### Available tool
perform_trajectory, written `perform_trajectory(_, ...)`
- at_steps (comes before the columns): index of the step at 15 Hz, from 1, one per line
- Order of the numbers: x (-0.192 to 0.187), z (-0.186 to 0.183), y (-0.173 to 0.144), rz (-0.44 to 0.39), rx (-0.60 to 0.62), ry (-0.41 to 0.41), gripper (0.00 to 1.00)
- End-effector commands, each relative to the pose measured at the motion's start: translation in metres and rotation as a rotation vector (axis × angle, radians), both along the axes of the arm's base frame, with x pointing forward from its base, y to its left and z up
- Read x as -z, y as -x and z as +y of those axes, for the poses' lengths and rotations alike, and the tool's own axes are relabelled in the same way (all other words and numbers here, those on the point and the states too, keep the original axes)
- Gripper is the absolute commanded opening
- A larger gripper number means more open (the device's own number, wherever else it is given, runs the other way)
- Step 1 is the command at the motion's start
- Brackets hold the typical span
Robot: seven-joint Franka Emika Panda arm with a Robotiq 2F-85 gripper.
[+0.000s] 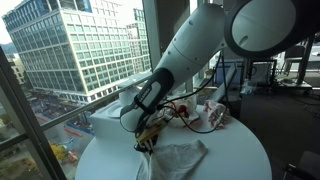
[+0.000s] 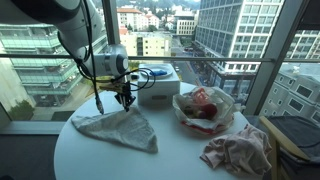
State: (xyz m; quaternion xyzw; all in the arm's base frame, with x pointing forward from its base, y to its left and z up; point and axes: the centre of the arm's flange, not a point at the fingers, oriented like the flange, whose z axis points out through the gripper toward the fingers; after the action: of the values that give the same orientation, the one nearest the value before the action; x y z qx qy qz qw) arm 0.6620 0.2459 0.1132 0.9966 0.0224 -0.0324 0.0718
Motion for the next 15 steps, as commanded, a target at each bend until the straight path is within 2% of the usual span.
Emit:
perform_trajectory(1,-0.033,-0.029,0.018,0.047,0.056,0.031,0.03)
perform_trajectory(3,-0.037,-0.053,0.023,0.091,0.107,0.077,0.02)
perform_trajectory(6,-0.04,-0.096,0.04,0.216,0.209,0.121,0.02)
perform_trajectory(11,-0.027,-0.148,0.076,0.446,0.389,0.071,0.02)
perform_trajectory(15,-0.021,-0.159,0.113,0.653,0.499,0.02,0.01)
